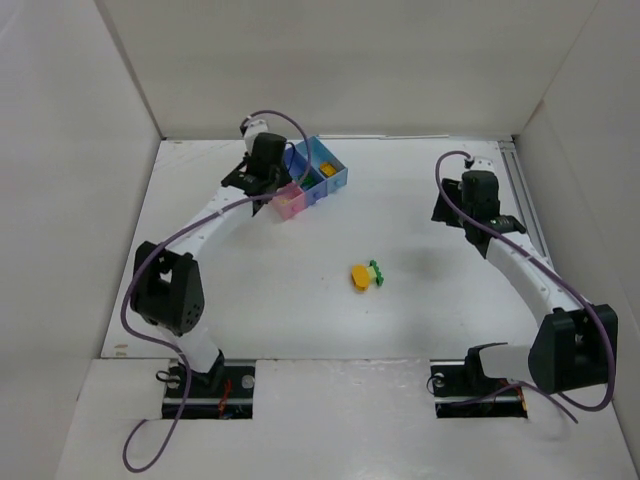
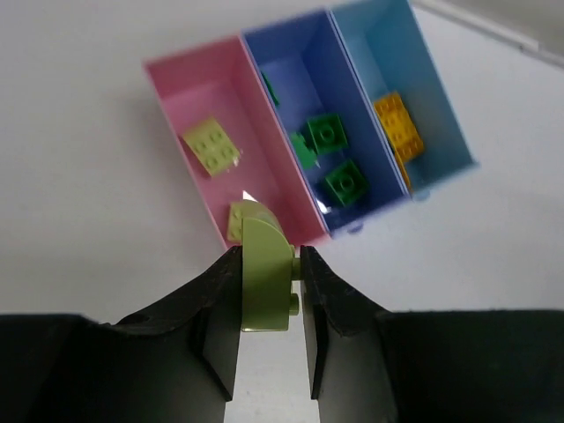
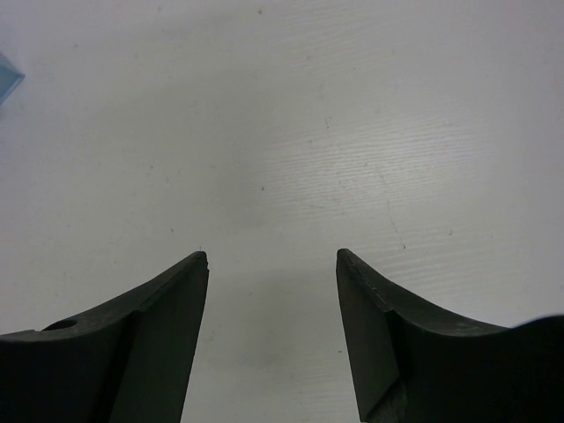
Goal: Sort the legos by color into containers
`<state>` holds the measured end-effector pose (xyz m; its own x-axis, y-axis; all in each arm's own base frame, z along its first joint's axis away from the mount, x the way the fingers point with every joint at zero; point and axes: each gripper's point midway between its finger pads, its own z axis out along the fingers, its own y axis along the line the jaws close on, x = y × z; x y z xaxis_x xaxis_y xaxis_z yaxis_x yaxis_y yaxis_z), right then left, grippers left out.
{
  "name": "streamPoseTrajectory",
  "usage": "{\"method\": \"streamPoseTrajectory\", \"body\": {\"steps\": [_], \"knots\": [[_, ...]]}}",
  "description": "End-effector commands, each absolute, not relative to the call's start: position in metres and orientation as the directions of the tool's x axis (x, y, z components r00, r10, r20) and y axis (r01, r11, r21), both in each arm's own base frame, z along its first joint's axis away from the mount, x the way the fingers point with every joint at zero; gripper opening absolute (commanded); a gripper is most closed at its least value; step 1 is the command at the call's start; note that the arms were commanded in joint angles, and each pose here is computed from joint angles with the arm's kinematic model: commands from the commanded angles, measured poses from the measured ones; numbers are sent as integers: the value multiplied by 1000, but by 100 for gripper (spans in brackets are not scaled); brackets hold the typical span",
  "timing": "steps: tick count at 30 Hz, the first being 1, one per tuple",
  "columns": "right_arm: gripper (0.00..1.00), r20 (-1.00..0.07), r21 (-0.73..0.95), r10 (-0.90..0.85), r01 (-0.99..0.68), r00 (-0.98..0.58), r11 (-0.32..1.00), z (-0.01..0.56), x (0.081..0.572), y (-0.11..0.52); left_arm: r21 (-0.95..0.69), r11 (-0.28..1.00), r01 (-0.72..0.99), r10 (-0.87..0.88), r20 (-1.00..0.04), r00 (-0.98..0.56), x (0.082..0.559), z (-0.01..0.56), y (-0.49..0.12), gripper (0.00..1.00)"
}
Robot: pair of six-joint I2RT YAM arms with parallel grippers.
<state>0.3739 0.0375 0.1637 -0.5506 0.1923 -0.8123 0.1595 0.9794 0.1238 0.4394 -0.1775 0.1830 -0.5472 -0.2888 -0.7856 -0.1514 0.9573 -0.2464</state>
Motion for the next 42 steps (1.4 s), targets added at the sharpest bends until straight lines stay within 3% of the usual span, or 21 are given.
{"method": "streamPoseTrajectory", "body": {"steps": [1,10,13,19,23,24,26,31,37,42], "knots": [[65,-870,137,157,77,-467,988,200,394,49,-254,951,-179,-309,-826,-472,465,206,-159,26],[67,-850,72,74,24,-521,997,190,396,68,-245,944,-220,-322,-828,-458,523,201,-138,30],[69,-834,52,42,-2,-550,999,182,391,75,-258,934,-246,-347,-816,-462,528,195,-135,41],[69,-787,-12,-58,-79,-614,997,168,370,101,-277,933,-232,-356,-809,-467,532,194,-136,48],[69,-774,-11,-99,-144,-625,990,163,353,124,-287,932,-220,-359,-808,-467,522,201,-135,70],[69,-767,6,-99,-160,-634,987,161,349,131,-291,932,-217,-361,-811,-460,519,204,-134,86],[69,-747,17,-118,-196,-655,980,148,338,149,-316,926,-206,-376,-814,-443,507,220,-132,98],[63,-702,89,-78,-196,-708,977,120,324,192,-321,932,-170,-363,-804,-471,453,209,-146,100],[60,-673,51,-87,-164,-734,985,89,321,219,-358,928,-107,-354,-751,-558,386,178,-170,100],[57,-678,38,-108,-182,-727,983,75,330,226,-374,925,-62,-334,-725,-602,356,162,-187,100]]}}
